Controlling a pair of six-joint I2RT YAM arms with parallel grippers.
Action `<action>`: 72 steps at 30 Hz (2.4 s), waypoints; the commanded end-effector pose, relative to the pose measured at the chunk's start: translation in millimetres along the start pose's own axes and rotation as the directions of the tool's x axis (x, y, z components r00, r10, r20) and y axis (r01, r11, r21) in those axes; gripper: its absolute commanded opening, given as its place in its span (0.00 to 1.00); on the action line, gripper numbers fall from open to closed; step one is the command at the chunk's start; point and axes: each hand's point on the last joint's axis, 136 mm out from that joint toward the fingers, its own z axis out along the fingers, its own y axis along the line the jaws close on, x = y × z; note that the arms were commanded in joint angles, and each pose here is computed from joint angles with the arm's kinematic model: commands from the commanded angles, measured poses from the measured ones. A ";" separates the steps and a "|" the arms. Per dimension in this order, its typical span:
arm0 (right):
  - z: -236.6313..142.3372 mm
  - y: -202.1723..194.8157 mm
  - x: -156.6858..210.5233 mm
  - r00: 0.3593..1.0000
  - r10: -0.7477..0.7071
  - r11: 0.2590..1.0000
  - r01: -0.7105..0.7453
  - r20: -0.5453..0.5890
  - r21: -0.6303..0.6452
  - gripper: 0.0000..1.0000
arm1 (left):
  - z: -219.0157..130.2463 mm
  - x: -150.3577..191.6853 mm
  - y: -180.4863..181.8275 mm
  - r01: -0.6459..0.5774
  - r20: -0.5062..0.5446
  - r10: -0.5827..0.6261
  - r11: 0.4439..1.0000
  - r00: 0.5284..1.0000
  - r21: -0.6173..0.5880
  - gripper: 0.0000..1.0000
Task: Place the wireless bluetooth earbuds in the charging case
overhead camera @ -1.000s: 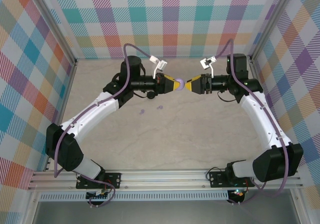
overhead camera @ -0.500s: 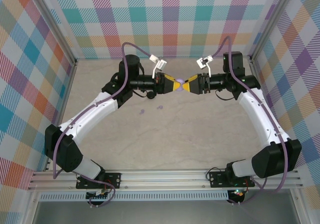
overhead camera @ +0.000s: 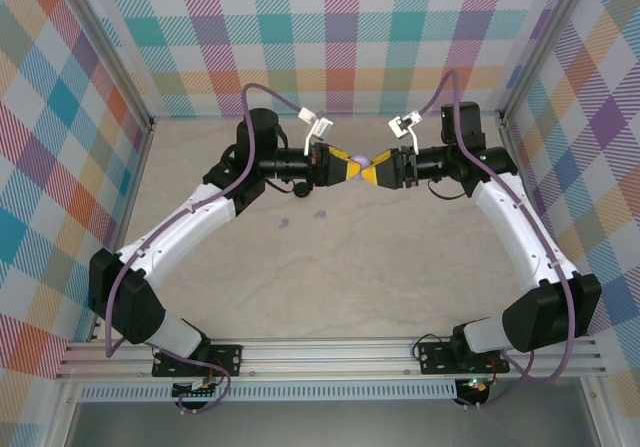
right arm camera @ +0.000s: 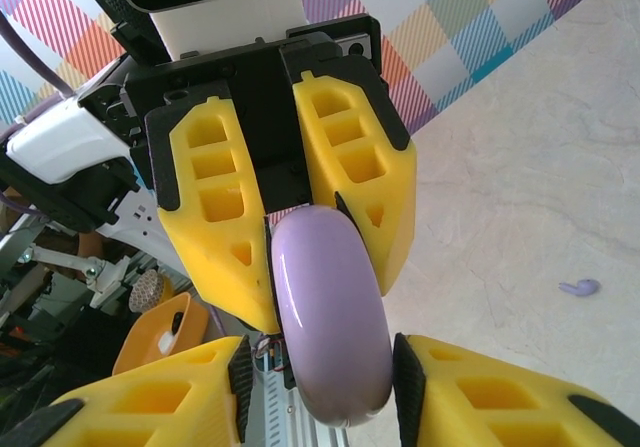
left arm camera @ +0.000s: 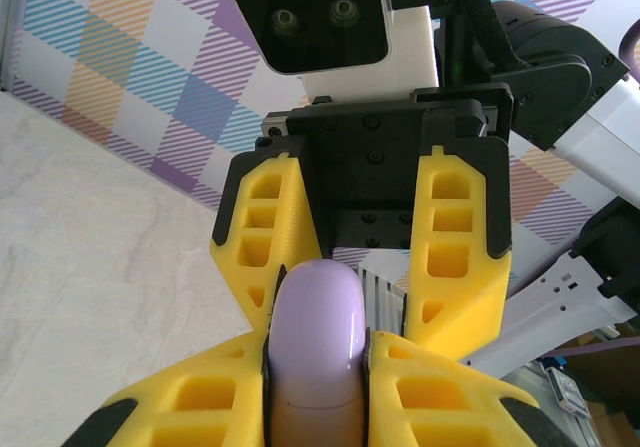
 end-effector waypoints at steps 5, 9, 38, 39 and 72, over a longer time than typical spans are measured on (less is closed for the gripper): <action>-0.4 12.3 -9.4 0.998 -0.067 0.998 0.067 0.005 -0.021 0.28 | -2.9 -17.7 -20.1 -0.055 0.029 0.054 0.998 0.998 0.041 0.16; -1.3 5.9 -8.2 0.998 -0.066 0.997 0.066 0.006 0.027 0.21 | -3.5 -16.7 -18.5 -0.051 0.026 0.051 0.998 0.998 0.029 0.27; -8.0 22.0 -16.6 0.992 -0.115 0.993 0.113 0.045 0.040 0.21 | -11.9 -10.1 -27.5 0.013 -0.005 -0.013 0.997 1.000 0.083 0.50; -8.1 21.8 -16.9 0.992 -0.113 0.993 0.112 0.046 0.038 0.21 | -11.1 -9.0 -26.5 0.017 -0.009 -0.016 0.996 1.000 0.084 0.48; -3.2 20.7 -12.1 0.995 -0.091 0.996 0.091 0.026 0.020 0.24 | 2.8 -7.7 -27.7 0.029 -0.029 -0.026 0.995 0.999 0.101 0.18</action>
